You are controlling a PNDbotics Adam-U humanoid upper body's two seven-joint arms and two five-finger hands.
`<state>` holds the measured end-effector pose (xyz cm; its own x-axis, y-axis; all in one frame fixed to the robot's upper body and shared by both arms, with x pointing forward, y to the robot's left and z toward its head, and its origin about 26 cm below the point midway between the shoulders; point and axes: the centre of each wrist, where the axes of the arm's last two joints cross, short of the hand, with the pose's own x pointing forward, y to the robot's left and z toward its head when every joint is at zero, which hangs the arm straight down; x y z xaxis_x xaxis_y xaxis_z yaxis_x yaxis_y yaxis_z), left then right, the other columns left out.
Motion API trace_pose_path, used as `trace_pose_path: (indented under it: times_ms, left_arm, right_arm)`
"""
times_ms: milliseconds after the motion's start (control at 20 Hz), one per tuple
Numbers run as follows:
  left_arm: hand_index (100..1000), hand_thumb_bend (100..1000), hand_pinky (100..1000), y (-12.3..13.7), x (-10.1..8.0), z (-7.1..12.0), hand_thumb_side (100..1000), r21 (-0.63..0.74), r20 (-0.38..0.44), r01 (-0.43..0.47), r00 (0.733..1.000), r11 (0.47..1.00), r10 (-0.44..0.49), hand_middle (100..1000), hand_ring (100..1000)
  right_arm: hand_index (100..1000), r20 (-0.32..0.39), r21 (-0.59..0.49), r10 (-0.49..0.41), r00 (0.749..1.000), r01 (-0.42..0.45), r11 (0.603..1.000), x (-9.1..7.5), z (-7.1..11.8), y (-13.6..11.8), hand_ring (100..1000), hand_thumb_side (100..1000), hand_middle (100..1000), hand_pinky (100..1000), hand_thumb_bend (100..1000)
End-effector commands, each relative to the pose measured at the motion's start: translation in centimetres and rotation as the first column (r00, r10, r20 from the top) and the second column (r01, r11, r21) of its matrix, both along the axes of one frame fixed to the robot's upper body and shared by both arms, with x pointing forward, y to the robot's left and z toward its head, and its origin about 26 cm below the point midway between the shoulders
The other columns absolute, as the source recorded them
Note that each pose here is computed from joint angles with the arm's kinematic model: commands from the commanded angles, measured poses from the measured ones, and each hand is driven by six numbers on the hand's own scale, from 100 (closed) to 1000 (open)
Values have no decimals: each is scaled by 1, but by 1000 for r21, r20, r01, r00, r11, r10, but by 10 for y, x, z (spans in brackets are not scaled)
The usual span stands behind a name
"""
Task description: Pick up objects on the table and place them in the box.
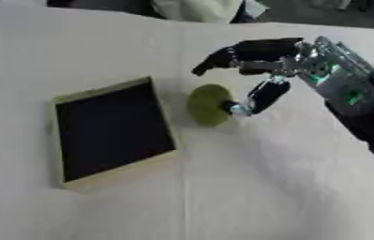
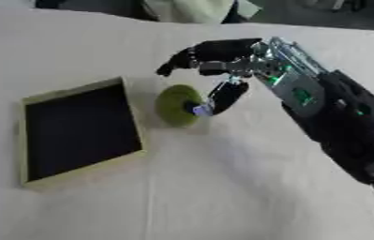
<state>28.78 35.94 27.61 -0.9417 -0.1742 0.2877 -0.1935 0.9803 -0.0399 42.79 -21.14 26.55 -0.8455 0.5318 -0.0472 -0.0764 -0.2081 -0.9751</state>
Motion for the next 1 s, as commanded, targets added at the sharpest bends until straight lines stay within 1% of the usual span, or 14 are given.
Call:
trace_pose_path:
  times_ms: [50, 200, 250, 450, 550, 750, 900, 1000]
  left_arm:
    - [659, 100, 492, -2, -4, 8, 493, 23, 24, 9, 1000, 1000, -9, 613, 692]
    - [659, 100, 492, -2, -4, 8, 494, 22, 25, 10, 1000, 1000, -10, 613, 692]
    - [659, 100, 492, -2, -4, 8, 494, 22, 25, 10, 1000, 1000, -11, 613, 692]
    - [659, 100, 492, -2, -4, 8, 493, 21, 27, 11, 1000, 1000, -12, 613, 692]
    - [659, 100, 492, -2, -3, 8, 494, 20, 26, 11, 1000, 1000, -12, 613, 692]
    - [659, 100, 492, -2, -3, 8, 494, 20, 27, 13, 1000, 1000, -14, 613, 693]
    - [659, 100, 491, -3, -3, 8, 495, 20, 26, 15, 1000, 1000, -16, 614, 693]
    - [659, 100, 492, -3, -3, 8, 495, 21, 26, 17, 1000, 1000, -17, 614, 693]
  right_arm:
    - [999, 24, -3, -32, 999, 32, 999, 4, 6, -7, 955, 317, 862, 895, 191]
    - [1000, 22, -20, -45, 999, 45, 999, 8, 1, -9, 954, 325, 863, 897, 206]
    - [999, 22, -26, -48, 999, 49, 998, 9, 0, -10, 955, 318, 864, 898, 225]
    - [997, 17, -44, -62, 998, 63, 997, 14, -7, -12, 953, 337, 862, 897, 217]
    - [990, 10, -55, -60, 998, 60, 997, 15, -11, -11, 951, 358, 852, 896, 207]
    - [972, -4, -75, -54, 999, 53, 996, 16, -15, -9, 946, 371, 833, 894, 207]
    - [951, -13, -86, -54, 998, 52, 995, 17, -19, -6, 938, 364, 805, 890, 212]
    - [931, -19, -92, -58, 998, 56, 994, 18, -22, -6, 934, 369, 788, 887, 198]
